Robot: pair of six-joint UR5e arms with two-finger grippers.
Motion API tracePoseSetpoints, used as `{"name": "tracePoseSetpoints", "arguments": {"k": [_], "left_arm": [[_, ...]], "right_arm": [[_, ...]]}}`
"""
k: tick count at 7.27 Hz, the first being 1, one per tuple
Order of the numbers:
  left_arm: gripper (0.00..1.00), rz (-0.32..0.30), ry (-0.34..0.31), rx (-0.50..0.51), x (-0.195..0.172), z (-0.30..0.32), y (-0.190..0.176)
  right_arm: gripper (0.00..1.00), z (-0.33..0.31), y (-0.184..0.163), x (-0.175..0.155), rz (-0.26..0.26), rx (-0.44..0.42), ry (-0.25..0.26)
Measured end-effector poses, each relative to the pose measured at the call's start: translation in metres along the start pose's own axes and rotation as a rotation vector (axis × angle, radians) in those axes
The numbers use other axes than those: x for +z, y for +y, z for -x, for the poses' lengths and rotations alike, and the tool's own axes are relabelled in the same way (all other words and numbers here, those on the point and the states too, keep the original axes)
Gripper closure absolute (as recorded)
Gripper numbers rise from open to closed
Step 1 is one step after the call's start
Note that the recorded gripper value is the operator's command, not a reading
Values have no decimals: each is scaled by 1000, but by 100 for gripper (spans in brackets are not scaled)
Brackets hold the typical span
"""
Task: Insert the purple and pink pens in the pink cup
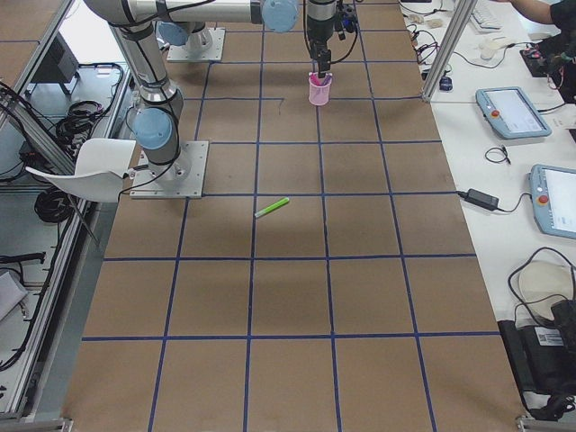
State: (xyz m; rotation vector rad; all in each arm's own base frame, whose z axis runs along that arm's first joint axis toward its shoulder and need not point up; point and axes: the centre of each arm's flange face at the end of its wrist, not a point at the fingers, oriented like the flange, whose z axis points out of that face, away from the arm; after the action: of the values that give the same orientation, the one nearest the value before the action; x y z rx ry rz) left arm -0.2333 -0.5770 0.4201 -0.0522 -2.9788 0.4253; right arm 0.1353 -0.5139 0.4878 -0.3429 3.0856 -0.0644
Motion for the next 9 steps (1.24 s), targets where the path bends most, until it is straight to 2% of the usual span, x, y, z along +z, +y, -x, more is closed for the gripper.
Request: {"name": "tracePoseSetpoints", "arguments": {"k": [1,2,3,4,6,9], "left_arm": [[0,99,-30,-7,-33,28,0],[0,158,-64,-3,-61,50,8],[0,188,-101,1,-85,66,18],[0,200,-122,2,-98,74,27],[0,212,-136,4,-100,79,41],[0,188,-137,-2,-116,79,39]], "right_arm": [[0,0,0,0,0,1,0],[0,0,0,0,0,1,0],[0,0,0,0,0,1,-1],[0,0,0,0,1,1,-1],[0,0,0,1,2,1,-1],[0,0,0,1,3,1,-1]]}}
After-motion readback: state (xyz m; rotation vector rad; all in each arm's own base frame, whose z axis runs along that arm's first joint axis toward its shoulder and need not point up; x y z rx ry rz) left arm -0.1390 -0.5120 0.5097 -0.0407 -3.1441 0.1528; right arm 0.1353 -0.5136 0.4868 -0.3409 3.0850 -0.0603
